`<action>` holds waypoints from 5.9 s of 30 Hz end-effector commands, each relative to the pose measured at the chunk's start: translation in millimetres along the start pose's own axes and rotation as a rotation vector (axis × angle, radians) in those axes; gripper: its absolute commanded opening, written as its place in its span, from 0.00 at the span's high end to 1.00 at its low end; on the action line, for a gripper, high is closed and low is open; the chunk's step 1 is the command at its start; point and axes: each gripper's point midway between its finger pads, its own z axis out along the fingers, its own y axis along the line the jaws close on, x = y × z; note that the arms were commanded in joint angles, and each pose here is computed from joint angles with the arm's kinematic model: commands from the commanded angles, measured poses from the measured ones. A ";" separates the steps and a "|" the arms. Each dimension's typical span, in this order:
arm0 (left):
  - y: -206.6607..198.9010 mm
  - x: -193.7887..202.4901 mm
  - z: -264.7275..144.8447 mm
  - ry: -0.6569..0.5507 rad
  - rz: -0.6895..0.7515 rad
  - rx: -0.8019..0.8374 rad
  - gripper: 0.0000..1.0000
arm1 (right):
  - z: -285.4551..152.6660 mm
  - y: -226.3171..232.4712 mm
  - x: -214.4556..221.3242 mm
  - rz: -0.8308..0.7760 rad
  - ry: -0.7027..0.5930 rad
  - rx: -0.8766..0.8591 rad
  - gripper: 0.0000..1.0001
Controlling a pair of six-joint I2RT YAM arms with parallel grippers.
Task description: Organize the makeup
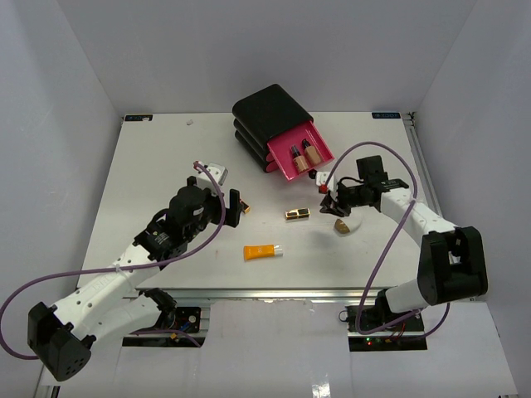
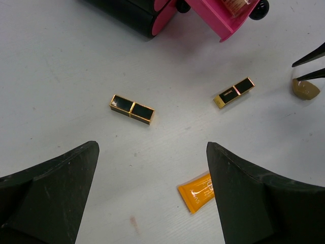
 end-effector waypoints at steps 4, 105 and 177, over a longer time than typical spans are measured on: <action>2.6 0.0 3.5 -0.003 -0.015 -0.004 0.02 | 11.6 -61.3 20.2 -0.459 0.121 0.155 0.62; 10.2 3.0 10.4 0.019 -0.036 -0.007 0.02 | -17.1 -195.8 -122.5 0.254 -0.264 0.516 0.28; 21.2 13.5 21.1 0.062 -0.054 -0.026 0.02 | 96.1 -227.5 -44.1 1.159 -0.494 0.093 0.50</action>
